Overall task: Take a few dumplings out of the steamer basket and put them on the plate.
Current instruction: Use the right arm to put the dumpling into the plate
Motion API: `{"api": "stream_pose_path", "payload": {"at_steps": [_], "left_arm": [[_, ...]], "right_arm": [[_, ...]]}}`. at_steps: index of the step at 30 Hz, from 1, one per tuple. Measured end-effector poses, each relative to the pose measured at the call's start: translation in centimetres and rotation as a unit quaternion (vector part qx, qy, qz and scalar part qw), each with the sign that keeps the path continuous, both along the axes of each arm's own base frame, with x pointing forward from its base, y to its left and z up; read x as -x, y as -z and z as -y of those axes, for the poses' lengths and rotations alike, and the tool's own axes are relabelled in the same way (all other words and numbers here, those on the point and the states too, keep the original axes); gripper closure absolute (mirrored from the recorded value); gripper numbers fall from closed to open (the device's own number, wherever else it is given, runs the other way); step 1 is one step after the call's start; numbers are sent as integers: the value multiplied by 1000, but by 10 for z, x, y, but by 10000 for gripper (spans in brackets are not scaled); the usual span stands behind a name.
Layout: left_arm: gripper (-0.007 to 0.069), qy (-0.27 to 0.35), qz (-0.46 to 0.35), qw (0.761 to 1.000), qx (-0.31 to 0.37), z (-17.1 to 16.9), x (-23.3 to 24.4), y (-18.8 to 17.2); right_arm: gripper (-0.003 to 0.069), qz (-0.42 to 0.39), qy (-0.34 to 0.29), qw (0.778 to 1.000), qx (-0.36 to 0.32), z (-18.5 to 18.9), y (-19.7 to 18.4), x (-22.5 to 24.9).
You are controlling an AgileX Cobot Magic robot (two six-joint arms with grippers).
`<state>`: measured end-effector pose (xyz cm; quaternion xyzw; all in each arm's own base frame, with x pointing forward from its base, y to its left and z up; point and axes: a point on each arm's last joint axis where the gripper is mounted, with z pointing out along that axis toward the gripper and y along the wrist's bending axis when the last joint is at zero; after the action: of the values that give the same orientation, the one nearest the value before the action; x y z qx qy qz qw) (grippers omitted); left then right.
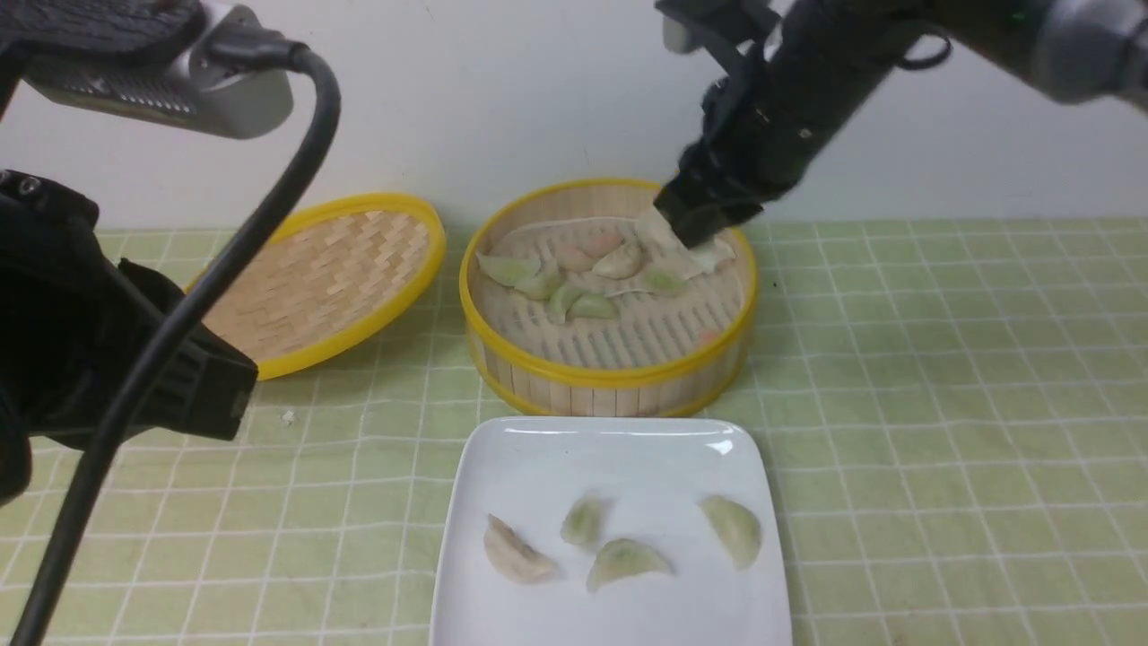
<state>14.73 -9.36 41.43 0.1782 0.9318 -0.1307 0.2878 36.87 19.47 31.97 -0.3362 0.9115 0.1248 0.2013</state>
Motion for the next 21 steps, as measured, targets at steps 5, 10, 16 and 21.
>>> {"api": "stream_pose_path", "payload": {"at_steps": [5, 10, 16, 21], "left_arm": [[631, 1, 0, 1000, 0, 0, 0, 0], [631, 4, -4, 1000, 7, 1, 1, 0], [631, 8, -11, 1000, 18, 3, 2, 0], [631, 8, -10, 1000, 18, 3, 3, -1]], "right_arm": [[570, -69, 25, 997, -21, 15, 46, 47], [564, -93, 61, 993, -37, 12, 93, 44], [415, -121, 82, 988, -46, 6, 124, 35], [233, -122, 73, 989, -50, 3, 112, 34]]}}
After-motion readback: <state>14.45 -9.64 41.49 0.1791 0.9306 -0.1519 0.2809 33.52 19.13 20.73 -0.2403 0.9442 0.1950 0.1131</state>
